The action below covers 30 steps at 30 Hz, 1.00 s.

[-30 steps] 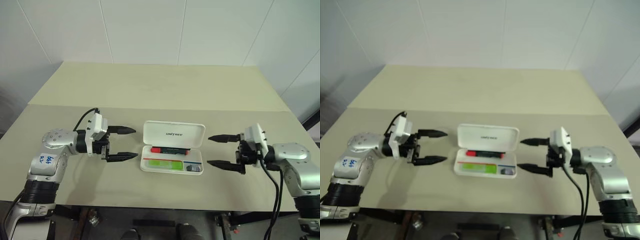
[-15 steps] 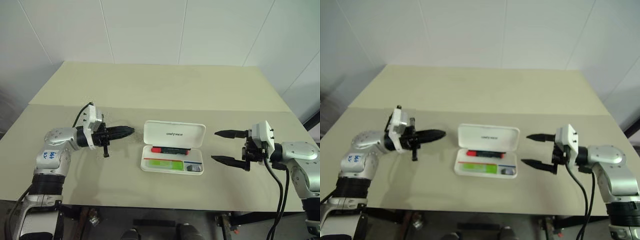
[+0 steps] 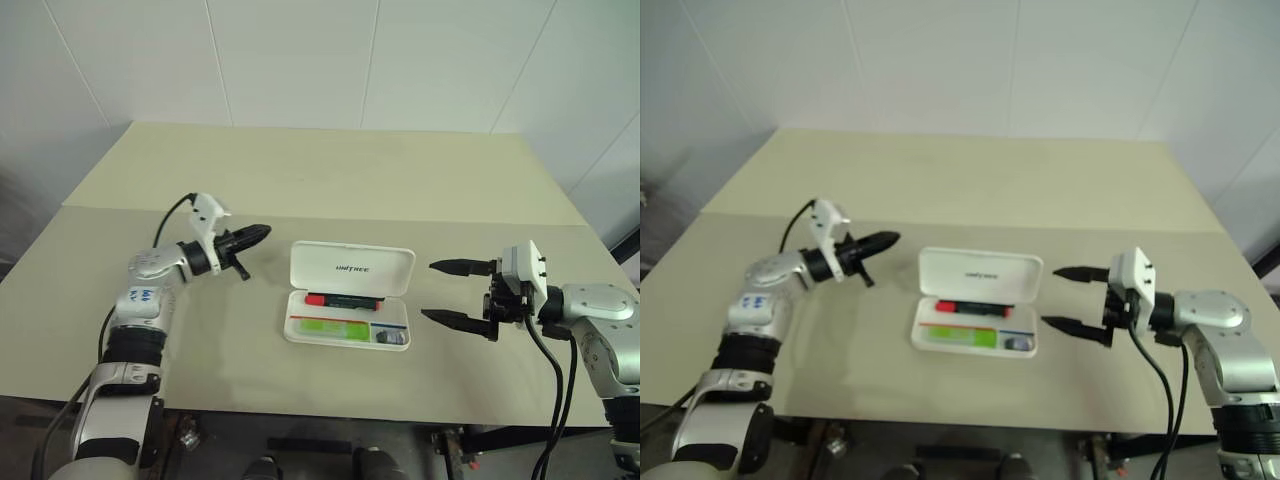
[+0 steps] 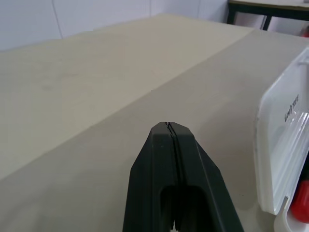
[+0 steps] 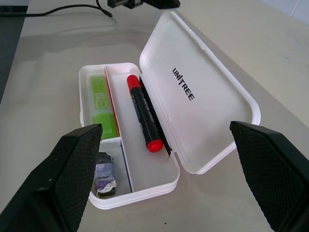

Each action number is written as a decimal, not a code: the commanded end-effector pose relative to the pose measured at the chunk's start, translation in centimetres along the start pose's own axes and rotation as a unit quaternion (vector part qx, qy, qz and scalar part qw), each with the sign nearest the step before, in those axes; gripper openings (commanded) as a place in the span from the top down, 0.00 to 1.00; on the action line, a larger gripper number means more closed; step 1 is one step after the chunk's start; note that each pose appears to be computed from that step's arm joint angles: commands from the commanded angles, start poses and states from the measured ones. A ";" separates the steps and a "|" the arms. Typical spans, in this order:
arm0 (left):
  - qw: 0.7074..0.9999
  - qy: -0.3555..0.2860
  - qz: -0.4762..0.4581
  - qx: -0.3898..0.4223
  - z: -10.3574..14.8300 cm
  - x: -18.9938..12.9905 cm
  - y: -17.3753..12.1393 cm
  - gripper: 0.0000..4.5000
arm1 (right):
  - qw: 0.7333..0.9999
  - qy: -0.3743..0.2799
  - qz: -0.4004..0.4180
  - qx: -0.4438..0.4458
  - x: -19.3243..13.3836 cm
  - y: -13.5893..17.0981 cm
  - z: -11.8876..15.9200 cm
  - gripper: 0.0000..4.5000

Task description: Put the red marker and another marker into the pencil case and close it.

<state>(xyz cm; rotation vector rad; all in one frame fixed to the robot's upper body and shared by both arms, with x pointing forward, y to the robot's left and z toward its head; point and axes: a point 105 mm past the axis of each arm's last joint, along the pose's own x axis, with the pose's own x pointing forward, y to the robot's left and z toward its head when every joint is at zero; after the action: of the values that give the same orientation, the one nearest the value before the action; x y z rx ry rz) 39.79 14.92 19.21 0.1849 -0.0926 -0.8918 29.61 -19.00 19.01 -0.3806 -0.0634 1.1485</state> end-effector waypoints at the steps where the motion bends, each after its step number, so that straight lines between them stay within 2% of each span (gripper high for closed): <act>1: 0.999 -0.020 -0.020 0.026 1.6 1.1 -0.4 0.99 | 1.000 -0.008 0.001 -0.022 -0.1 0.0 1.3 0.00; 9: 0.996 -0.040 -0.078 0.030 2.1 1.9 -2.1 0.99 | 1.000 -0.008 -0.001 -0.019 0.0 0.3 1.5 0.00; 21: 0.988 -0.019 -0.142 0.064 2.1 2.2 -3.5 0.99 | 1.000 -0.008 -0.003 -0.015 0.0 0.3 1.6 0.00; 27: 0.972 -0.005 -0.212 0.098 1.8 1.9 -5.5 0.99 | 1.000 -0.013 -0.007 -0.013 0.0 0.3 1.8 0.00; 30: 0.950 0.014 -0.284 0.131 1.2 1.7 -7.9 0.99 | 1.000 -0.015 -0.009 -0.003 -0.4 0.7 1.9 0.00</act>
<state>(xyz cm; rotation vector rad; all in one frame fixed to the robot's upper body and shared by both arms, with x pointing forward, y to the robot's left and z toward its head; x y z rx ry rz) 35.86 9.41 18.48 0.4043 -0.1004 -1.3744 28.93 -18.39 19.06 -0.3470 -0.0481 1.1465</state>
